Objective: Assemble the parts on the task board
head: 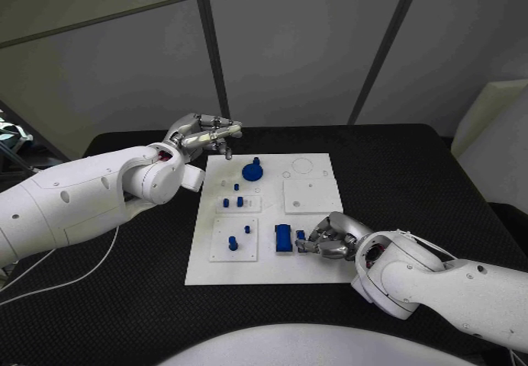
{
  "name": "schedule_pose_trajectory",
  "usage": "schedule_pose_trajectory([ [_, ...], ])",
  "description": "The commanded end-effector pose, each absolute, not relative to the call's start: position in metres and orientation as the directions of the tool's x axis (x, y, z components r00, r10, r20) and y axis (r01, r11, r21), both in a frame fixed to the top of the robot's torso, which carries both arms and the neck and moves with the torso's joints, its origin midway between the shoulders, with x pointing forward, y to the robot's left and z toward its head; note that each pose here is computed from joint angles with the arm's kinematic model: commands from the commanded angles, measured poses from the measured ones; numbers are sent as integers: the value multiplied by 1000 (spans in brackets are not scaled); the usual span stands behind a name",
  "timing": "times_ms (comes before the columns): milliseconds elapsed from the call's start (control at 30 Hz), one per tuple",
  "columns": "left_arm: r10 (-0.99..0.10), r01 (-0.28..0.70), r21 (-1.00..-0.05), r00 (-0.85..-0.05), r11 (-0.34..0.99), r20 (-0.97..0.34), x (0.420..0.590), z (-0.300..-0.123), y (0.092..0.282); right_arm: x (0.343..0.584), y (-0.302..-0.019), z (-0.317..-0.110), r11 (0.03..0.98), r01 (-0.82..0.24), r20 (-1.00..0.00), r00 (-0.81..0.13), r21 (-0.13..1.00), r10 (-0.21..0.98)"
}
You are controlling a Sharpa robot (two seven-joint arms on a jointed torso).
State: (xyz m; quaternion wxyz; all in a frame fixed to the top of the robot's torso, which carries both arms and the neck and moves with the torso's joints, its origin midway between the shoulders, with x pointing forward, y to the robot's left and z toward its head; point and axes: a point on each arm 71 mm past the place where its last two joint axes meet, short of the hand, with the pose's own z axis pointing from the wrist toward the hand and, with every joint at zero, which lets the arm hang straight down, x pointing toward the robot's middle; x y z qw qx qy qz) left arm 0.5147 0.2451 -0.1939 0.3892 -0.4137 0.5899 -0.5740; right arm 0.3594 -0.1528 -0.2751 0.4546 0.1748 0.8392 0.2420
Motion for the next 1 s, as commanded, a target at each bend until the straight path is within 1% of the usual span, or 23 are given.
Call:
schedule_pose_trajectory([
  [33, -934, -27, -1000, -356, -11, 20, 515, -192, 245, 358, -151, -275, 823, 63, -673, -542, 565, 504],
  [1000, -935, -27, -1000, -354, -10, 19, 515, -192, 246, 361, -158, -277, 823, 51, -675, -545, 566, 498],
])
